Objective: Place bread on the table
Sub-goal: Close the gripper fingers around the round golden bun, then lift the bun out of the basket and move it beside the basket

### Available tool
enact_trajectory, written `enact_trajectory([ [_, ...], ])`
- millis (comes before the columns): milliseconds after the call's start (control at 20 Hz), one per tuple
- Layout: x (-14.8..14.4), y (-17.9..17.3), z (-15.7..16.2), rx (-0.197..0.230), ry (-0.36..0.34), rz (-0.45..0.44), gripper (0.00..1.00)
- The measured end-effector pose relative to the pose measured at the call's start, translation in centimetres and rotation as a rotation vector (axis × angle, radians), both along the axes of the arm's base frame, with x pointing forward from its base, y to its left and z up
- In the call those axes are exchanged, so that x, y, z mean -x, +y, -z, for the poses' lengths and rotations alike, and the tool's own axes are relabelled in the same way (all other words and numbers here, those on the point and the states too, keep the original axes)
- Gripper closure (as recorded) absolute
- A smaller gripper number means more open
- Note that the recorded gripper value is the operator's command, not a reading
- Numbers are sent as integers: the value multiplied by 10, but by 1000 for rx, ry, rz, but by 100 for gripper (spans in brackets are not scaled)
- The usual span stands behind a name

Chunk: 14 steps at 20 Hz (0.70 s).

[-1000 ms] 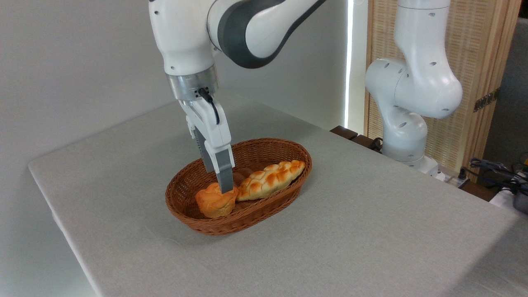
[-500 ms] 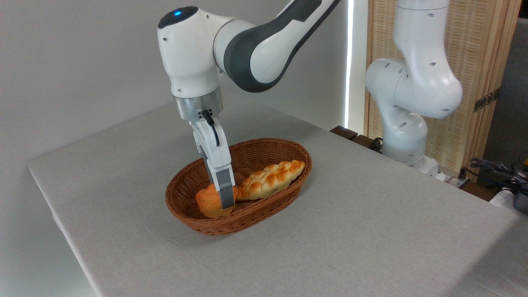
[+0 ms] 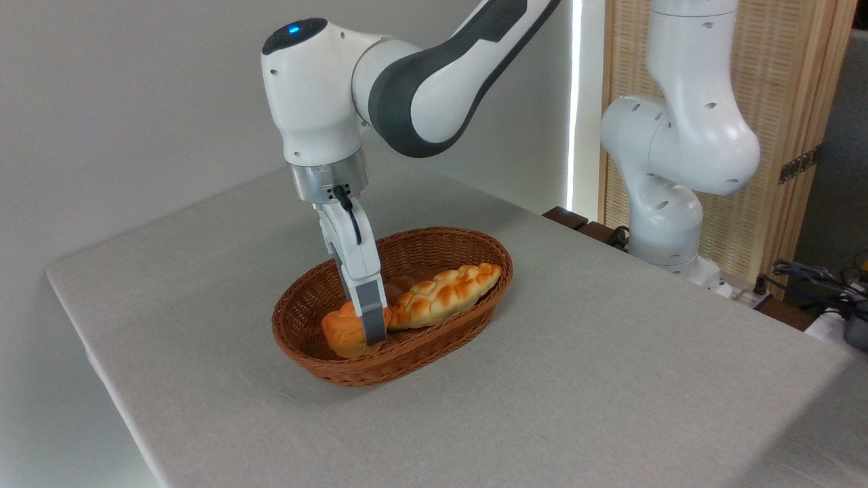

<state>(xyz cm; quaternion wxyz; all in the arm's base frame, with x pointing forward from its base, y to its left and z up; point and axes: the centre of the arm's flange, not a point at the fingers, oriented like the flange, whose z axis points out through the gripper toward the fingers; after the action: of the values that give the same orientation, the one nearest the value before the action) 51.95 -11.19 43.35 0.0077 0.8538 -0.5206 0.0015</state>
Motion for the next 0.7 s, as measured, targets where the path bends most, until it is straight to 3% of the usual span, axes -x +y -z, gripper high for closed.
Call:
enact_trajectory([
  [500, -1, 1, -1, 1, -3, -6, 67],
  [700, -3, 6, -34, 29, 34, -38, 66],
])
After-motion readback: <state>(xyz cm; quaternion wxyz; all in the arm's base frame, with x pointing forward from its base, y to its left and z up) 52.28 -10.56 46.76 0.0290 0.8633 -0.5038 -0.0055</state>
